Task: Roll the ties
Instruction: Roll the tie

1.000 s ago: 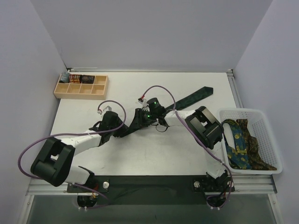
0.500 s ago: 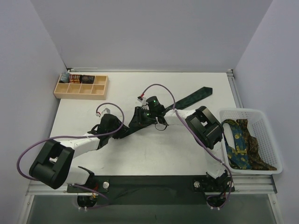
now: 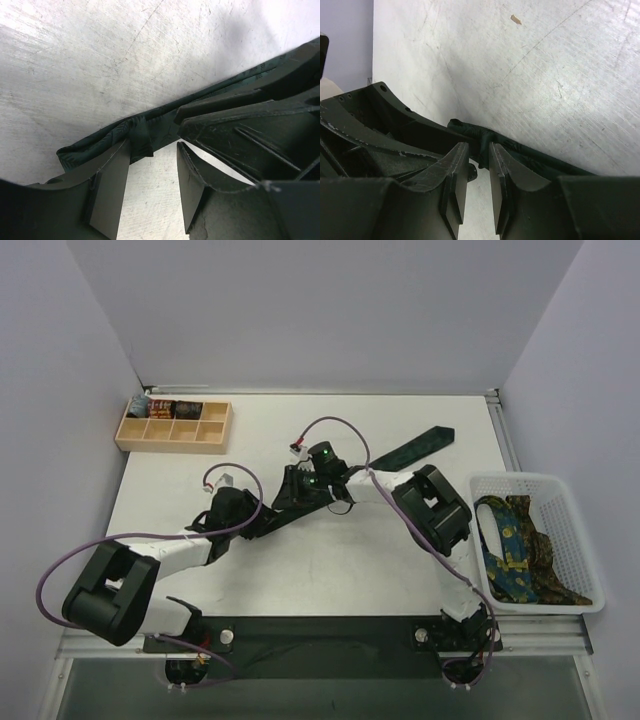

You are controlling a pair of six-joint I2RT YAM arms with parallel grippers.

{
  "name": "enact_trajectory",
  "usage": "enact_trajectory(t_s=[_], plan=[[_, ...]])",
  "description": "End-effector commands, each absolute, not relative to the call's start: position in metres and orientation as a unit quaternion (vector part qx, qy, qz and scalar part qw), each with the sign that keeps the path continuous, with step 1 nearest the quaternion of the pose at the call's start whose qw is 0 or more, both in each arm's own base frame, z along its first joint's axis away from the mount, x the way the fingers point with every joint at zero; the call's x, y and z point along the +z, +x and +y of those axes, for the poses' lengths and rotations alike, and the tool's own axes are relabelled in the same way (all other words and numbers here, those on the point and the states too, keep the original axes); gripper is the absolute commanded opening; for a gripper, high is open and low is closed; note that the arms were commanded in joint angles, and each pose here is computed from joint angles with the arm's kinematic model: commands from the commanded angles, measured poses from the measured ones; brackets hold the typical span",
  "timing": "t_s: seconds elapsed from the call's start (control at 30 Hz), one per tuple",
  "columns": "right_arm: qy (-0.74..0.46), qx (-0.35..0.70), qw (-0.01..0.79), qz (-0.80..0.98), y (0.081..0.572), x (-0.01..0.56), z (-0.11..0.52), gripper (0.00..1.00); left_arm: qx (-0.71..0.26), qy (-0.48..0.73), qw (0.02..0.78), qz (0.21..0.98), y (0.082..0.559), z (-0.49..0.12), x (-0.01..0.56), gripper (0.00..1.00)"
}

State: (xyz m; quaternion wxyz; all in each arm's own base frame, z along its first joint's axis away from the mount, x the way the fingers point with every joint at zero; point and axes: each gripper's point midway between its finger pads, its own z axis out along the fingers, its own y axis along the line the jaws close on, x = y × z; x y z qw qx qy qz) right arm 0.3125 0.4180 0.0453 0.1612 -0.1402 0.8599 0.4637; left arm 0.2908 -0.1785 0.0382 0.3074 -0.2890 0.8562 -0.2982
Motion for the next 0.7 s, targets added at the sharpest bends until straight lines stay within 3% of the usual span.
enact_trajectory(t_s=[0.0,0.67], plan=[[-0.156,0.48,0.142,0.852,0.309,0.052,0.427,0.24,-0.317,-0.286,0.316,0.848,0.292,-0.18,0.046,0.53],[-0.186,0.477,0.091,0.854,0.294,0.033,0.436,0.2,-0.346,-0.277,0.33,0.833,0.293,-0.181,0.052,0.54]])
